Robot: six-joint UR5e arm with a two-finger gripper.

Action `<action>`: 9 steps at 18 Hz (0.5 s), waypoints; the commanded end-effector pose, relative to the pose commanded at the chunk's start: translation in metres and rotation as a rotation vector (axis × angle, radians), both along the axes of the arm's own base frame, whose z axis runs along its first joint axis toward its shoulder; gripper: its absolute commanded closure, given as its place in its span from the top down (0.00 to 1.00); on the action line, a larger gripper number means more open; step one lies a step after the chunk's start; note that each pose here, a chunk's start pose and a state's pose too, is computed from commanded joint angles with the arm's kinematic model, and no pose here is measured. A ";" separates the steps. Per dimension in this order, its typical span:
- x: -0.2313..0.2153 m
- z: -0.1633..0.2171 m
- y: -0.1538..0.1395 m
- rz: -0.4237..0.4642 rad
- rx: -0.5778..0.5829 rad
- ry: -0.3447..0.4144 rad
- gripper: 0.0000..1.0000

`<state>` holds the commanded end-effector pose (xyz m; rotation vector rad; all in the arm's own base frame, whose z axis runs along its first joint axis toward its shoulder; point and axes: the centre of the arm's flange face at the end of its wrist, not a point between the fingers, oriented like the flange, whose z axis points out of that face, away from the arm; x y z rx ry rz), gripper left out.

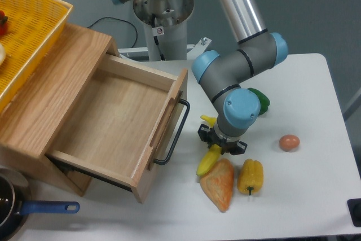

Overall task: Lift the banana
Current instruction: 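Lift the gripped banana up off the table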

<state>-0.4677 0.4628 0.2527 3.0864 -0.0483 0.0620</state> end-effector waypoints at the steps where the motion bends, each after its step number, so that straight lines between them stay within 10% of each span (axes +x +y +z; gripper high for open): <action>1: -0.002 0.008 0.000 -0.009 -0.003 -0.003 0.37; 9: -0.011 0.091 -0.024 -0.080 0.049 0.074 0.37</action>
